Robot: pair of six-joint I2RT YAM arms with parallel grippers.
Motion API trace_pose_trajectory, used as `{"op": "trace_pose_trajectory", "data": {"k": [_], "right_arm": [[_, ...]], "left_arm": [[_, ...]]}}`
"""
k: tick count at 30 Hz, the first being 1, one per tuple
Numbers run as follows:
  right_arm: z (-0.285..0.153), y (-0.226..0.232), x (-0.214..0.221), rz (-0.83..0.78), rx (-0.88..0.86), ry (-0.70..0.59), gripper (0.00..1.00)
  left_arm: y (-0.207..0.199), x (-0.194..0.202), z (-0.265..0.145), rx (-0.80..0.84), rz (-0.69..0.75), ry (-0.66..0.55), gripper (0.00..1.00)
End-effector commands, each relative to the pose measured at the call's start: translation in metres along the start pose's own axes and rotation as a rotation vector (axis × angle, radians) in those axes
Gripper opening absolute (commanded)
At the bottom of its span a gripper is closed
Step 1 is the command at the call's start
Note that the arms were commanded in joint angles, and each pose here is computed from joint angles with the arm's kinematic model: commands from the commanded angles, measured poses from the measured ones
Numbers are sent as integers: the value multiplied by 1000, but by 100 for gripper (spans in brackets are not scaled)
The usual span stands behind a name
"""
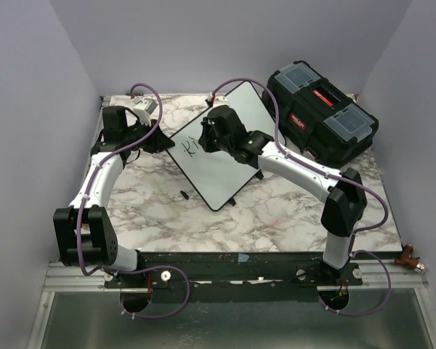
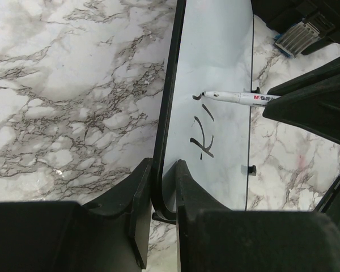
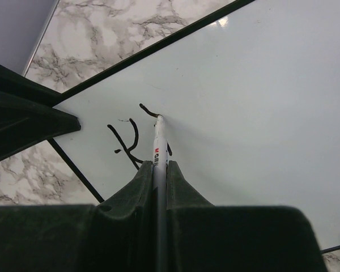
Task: Write a sentence on the whiteboard
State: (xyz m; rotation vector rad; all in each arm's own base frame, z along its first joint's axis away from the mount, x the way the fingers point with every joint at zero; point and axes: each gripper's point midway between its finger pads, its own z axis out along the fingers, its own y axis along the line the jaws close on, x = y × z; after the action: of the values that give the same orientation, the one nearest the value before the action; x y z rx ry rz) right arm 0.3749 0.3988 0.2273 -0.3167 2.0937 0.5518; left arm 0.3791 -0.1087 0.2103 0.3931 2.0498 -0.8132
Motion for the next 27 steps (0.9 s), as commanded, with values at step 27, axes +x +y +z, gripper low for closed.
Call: {"op": "trace_pose_trajectory", "data": {"k": [27], "right_arm": [[-10,-6,-16,28,-100,-8,1]], "left_arm": [[8,-17,-4,-47,161,-32,0]]}}
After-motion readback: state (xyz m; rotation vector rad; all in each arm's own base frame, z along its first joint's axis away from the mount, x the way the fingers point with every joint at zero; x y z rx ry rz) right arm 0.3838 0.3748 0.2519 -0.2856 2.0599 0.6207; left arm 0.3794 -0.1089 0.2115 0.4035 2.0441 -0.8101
